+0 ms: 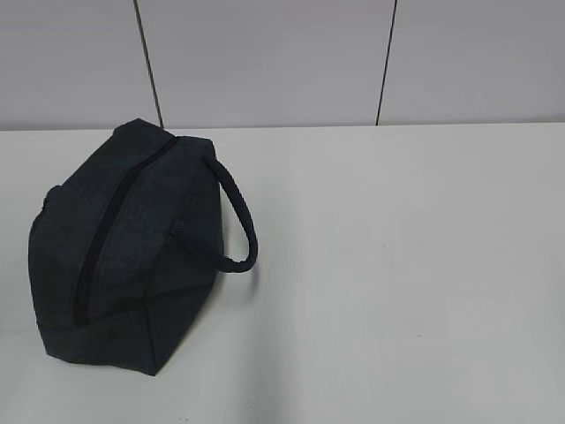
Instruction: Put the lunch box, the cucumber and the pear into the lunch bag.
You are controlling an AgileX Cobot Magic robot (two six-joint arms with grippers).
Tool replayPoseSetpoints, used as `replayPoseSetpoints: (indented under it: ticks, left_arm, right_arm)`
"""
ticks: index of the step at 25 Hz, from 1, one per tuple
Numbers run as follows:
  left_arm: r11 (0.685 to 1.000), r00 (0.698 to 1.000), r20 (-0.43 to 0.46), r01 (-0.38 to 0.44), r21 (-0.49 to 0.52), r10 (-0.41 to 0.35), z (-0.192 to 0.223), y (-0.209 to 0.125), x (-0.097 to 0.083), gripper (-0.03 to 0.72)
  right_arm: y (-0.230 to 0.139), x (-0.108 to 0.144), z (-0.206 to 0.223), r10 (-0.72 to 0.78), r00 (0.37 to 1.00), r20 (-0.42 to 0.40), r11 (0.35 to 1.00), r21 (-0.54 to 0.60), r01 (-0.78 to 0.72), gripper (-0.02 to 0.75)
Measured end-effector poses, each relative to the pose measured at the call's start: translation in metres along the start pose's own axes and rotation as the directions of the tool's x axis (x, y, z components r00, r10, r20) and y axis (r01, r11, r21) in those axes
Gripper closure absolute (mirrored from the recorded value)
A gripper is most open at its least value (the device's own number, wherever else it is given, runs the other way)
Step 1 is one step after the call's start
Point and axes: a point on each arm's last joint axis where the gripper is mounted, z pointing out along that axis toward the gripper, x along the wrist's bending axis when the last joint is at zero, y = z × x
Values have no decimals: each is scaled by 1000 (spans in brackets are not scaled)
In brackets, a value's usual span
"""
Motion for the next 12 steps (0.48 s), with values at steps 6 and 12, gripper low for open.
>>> replayPoseSetpoints:
  ticks: [6, 12]
  left_arm:
    - [1000, 1000, 4, -2, 0, 2, 0, 0, 0, 447]
    - [1000, 1000, 5, -3, 0, 3, 0, 0, 0, 447]
  right_arm:
    - [0, 0, 0, 1, 1000, 5, 1000, 0, -1, 367]
    - [0, 0, 0, 1, 1000, 5, 1000, 0, -1, 367]
